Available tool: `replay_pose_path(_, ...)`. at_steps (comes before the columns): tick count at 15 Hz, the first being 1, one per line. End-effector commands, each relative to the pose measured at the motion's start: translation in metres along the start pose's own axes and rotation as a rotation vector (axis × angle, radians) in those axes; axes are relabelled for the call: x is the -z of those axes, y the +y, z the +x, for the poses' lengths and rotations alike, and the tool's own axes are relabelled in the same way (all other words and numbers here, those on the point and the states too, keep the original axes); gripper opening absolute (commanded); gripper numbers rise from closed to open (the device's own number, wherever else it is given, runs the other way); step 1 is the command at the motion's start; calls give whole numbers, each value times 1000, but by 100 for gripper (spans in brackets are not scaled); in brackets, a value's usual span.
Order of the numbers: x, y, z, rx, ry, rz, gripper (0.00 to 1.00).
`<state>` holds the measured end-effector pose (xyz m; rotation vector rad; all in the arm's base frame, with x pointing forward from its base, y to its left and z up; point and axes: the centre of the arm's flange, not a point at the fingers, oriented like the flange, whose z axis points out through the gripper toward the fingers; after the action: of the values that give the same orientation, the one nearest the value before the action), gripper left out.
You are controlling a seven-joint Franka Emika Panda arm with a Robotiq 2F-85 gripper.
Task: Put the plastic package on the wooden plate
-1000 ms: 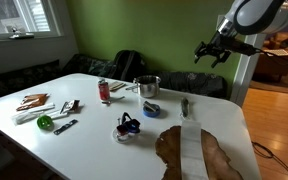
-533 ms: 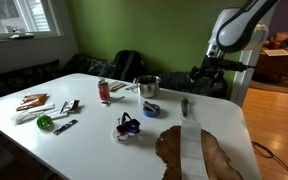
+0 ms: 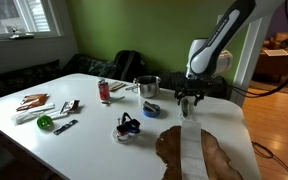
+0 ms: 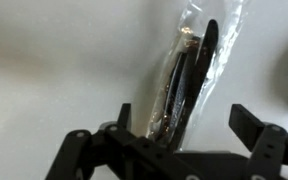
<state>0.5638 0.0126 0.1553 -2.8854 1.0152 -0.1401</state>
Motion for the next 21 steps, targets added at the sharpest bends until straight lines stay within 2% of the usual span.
replay_pose_path(1, -25, -15, 17, -34, -8, -38, 75)
replay_pose_path(2, -28, -16, 19, -38, -5, -43, 75)
replay_pose_path(8, -32, -20, 27, -40, 14, -59, 26)
replay_pose_path(11, -11, -22, 12, -12, 10, -63, 4)
replay_pose_path(12, -1, -23, 5, 8, 15, -62, 1)
replay_pose_path(13, 24, -22, -15, 59, 24, -49, 0)
replay_pose_path(18, 89, -28, -85, 342, 6, 53, 3)
replay_pose_path(20, 115, -33, -121, 451, -26, 83, 3)
replay_pose_path(21, 116, -35, -145, 492, -71, 77, 3)
